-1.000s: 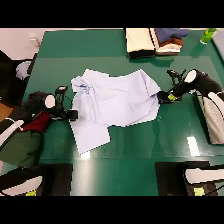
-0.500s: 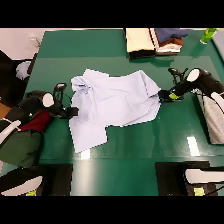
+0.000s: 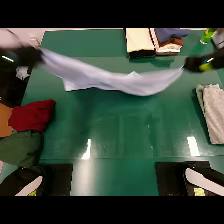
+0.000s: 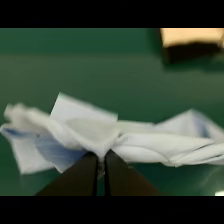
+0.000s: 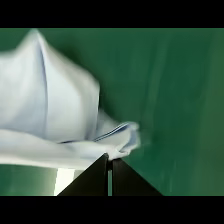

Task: Fold the shirts.

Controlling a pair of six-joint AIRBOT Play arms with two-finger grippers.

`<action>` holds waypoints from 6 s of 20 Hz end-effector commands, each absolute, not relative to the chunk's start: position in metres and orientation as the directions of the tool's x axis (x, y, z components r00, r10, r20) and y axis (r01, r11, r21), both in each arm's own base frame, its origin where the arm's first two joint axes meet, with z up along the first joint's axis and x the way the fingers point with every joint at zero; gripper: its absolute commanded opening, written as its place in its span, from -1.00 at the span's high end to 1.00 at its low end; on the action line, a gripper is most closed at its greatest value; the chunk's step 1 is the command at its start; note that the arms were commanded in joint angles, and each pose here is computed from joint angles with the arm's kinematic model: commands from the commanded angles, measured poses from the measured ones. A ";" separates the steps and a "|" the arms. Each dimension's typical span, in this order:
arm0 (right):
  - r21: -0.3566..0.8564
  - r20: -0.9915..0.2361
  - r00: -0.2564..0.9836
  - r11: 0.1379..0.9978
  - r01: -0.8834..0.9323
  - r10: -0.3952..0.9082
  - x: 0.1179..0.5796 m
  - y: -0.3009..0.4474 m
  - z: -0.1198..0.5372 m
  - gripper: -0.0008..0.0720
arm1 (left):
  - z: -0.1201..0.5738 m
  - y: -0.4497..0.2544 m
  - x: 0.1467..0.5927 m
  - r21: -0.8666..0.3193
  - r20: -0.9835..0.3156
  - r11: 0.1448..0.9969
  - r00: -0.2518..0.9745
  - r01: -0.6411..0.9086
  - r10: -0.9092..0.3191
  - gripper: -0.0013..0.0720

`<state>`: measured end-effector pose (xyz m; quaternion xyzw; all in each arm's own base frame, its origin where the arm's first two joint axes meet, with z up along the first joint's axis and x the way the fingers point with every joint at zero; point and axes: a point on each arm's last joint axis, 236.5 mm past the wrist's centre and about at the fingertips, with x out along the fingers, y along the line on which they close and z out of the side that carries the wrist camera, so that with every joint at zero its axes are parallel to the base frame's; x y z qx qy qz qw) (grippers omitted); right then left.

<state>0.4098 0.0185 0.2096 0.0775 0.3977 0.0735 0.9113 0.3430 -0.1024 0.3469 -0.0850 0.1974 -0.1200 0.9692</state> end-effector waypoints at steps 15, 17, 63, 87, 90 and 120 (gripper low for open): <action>0.027 -0.190 0.980 0.998 0.059 -0.053 0.274 -0.028 0.477 0.93 | 0.527 -0.066 0.239 -0.178 0.073 0.946 0.962 0.272 -0.263 0.89; 0.063 -0.346 0.938 0.998 0.010 0.012 0.313 -0.024 0.423 0.93 | 0.466 -0.079 0.285 -0.163 -0.147 0.958 0.954 0.235 -0.259 0.89; 0.130 -0.973 0.212 0.979 0.155 0.095 0.343 -0.060 0.028 -0.09 | 0.014 -0.084 0.351 -0.150 -0.969 0.984 0.186 0.097 -0.166 -0.20; 0.144 -0.980 -0.118 0.977 0.157 0.163 0.187 0.010 -0.097 0.92 | -0.046 -0.117 0.233 -0.289 -0.956 0.957 0.044 0.015 -0.289 -0.62; 0.144 -0.985 -0.074 0.978 0.153 0.157 0.193 0.009 -0.091 0.92 | -0.047 -0.140 0.235 -0.278 -0.956 0.958 0.077 0.075 -0.284 -0.62; -0.023 -1.000 -0.007 0.997 0.071 -0.022 0.172 -0.029 -0.005 0.92 | 0.026 -0.108 0.168 -0.230 -0.963 0.969 0.123 0.091 -0.240 0.90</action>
